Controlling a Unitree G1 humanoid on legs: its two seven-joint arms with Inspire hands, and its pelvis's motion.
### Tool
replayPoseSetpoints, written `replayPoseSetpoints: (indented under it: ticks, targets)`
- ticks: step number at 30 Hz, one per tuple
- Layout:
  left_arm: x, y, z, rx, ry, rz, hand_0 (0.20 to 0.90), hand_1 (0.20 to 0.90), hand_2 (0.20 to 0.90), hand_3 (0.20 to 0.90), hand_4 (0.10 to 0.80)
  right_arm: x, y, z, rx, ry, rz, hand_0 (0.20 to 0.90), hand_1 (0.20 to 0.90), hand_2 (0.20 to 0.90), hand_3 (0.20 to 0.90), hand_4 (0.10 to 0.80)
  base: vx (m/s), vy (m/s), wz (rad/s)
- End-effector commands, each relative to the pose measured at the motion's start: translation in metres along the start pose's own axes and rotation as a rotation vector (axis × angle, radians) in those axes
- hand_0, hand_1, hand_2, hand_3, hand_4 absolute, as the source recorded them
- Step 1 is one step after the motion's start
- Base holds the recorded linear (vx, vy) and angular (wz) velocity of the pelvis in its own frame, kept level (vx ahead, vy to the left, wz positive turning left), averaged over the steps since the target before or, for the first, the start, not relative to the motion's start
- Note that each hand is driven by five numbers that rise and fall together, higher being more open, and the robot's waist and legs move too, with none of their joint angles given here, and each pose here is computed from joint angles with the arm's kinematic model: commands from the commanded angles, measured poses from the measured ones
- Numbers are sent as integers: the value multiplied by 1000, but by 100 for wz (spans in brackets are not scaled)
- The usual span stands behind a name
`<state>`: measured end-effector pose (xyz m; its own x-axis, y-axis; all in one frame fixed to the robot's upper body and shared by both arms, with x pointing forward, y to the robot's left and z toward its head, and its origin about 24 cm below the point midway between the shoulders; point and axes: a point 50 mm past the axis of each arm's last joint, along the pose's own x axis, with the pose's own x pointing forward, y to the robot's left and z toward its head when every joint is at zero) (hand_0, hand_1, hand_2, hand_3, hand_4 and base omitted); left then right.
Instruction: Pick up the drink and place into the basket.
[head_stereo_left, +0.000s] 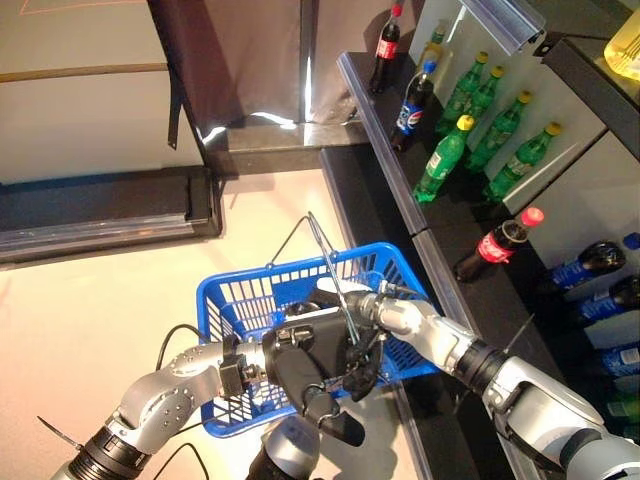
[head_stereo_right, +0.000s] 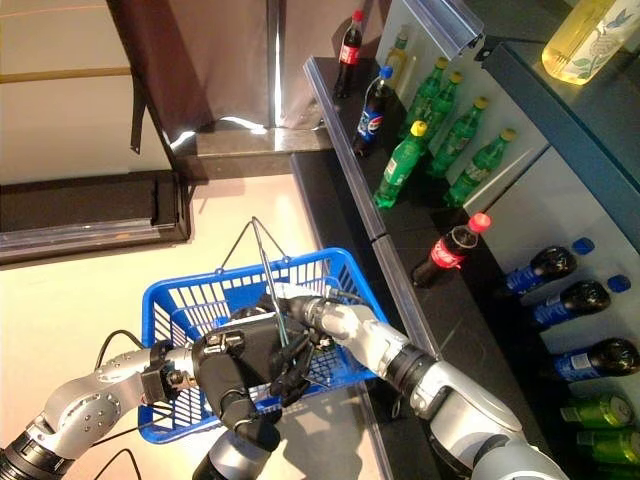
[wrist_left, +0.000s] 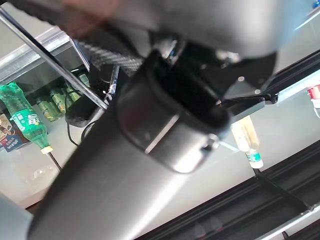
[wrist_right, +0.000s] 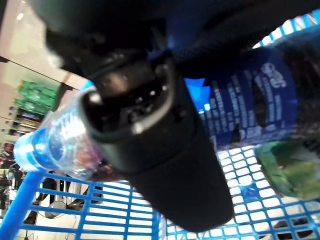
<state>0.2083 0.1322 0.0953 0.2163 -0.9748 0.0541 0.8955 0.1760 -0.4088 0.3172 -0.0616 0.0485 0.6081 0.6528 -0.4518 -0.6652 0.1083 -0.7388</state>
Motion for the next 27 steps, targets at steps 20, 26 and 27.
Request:
replayPoseSetpoints:
  ticks: [20,26,27]
  targets:
    - [31,-74,70,330,-447,-563,300,300,300,200,100,20,2,42,-43,-161,-16,900,900,900,900,800,0,0,0]
    - [29,-73,71,337,-460,-540,300,300,300,200,100,18,-2,39,-19,-162,-46,900,900,900,900,800,0,0,0]
    - [29,-72,71,338,-462,-536,300,300,300,200,100,17,-3,39,-10,-161,-54,900,900,900,900,800,0,0,0]
